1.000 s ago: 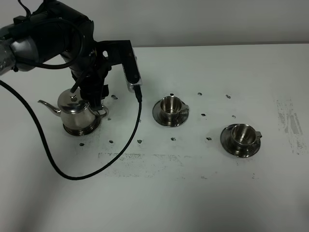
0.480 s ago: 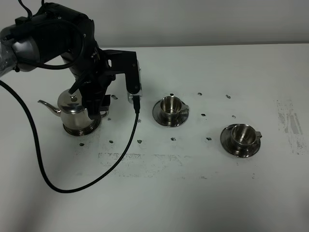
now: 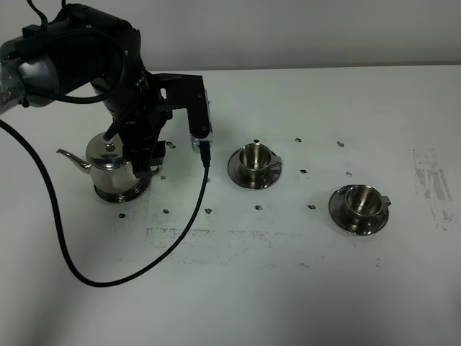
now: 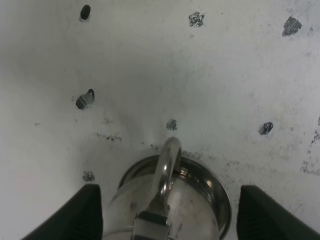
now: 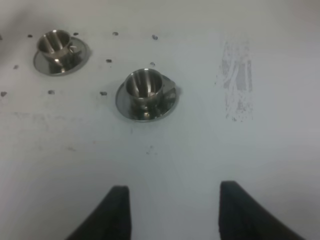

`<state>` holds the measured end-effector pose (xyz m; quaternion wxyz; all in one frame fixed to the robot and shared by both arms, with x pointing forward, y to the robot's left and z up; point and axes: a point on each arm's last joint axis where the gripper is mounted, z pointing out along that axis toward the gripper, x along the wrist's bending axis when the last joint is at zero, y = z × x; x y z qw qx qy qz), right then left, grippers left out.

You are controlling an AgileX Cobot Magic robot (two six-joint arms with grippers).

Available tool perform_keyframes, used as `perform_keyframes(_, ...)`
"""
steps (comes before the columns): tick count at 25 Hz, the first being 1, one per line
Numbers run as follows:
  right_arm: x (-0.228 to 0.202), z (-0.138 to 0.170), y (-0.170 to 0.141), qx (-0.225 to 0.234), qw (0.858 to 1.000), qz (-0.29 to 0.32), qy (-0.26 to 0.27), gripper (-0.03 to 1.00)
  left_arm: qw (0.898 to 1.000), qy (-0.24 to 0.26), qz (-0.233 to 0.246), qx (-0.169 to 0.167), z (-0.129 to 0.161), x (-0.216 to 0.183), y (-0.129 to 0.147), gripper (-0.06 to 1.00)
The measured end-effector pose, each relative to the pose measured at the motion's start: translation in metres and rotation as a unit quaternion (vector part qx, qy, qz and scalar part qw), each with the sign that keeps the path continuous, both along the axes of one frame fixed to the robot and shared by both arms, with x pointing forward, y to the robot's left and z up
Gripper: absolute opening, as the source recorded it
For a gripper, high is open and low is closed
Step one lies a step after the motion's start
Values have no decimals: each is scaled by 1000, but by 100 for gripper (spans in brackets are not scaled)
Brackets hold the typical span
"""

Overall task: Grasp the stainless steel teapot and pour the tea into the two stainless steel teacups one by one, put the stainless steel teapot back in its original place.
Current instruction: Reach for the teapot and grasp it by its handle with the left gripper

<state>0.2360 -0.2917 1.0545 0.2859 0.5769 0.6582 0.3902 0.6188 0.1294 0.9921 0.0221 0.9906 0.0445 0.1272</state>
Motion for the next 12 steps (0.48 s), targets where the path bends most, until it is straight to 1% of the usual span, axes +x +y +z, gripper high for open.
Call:
perform_keyframes(6, -2, 0, 1, 4, 1000, -2, -5, 40, 1000, 4, 5, 1, 0, -1, 0, 57)
perform_keyframes(9, -8, 0, 1, 9, 999, -43, -26, 40, 1000, 10, 17, 0, 0, -2, 1, 57)
perform_keyframes(12, -8, 0, 3, 13, 996, -80, -31, 40, 999, 20, 25, 5, -1, -3, 3, 57)
